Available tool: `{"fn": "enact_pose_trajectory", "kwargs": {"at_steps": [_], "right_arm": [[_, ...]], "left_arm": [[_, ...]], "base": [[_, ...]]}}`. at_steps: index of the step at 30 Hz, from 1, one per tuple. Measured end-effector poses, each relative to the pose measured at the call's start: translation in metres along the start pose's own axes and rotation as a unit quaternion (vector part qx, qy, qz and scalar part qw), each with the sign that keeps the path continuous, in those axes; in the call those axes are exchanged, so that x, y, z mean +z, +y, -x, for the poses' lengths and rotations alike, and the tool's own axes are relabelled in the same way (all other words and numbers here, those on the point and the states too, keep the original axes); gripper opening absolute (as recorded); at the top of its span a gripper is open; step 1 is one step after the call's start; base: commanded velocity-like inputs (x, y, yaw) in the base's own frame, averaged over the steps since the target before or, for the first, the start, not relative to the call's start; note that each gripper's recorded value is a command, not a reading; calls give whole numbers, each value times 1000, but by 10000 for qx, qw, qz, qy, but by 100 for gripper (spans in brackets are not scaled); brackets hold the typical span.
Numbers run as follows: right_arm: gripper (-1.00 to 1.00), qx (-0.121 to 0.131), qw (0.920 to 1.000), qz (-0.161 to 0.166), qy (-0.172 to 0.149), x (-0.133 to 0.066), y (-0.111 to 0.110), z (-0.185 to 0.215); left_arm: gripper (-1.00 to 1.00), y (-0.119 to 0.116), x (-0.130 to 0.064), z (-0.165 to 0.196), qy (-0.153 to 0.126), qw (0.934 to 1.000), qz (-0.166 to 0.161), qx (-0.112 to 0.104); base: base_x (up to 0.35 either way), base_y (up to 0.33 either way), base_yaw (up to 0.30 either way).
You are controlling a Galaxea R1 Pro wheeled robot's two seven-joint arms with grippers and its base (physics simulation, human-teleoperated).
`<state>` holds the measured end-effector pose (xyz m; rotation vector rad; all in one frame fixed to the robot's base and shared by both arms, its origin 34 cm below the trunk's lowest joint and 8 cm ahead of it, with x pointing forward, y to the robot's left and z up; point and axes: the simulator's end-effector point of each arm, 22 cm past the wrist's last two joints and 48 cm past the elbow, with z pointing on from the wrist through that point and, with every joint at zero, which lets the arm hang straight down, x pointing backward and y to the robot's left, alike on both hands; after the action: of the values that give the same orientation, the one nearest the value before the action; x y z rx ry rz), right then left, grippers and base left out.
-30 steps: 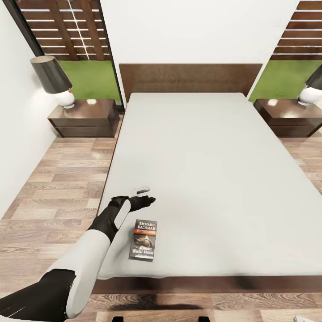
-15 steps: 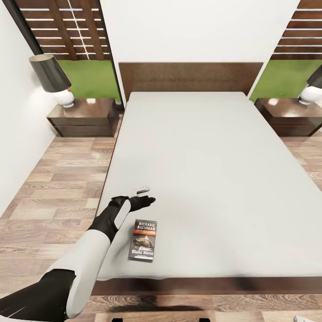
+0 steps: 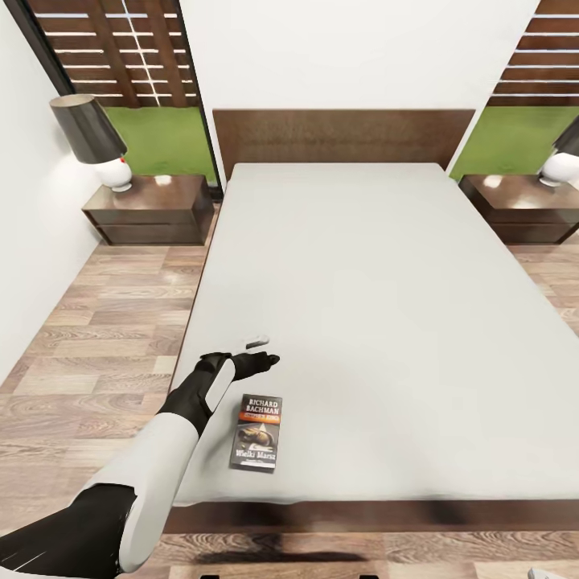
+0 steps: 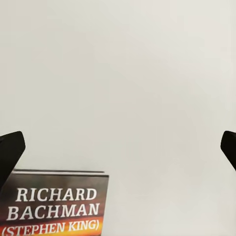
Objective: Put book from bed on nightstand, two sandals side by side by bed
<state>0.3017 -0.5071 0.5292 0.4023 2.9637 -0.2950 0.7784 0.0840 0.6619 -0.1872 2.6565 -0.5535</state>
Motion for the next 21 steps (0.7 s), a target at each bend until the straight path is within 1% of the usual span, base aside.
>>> {"fn": "enact_pose_trajectory", "kwargs": {"at_steps": [21], "right_arm": [[100, 2, 10000, 1, -4, 28, 6, -2]], "left_arm": [[100, 11, 25, -8, -1, 10000, 0, 1]], "base": [[0, 0, 0]]}}
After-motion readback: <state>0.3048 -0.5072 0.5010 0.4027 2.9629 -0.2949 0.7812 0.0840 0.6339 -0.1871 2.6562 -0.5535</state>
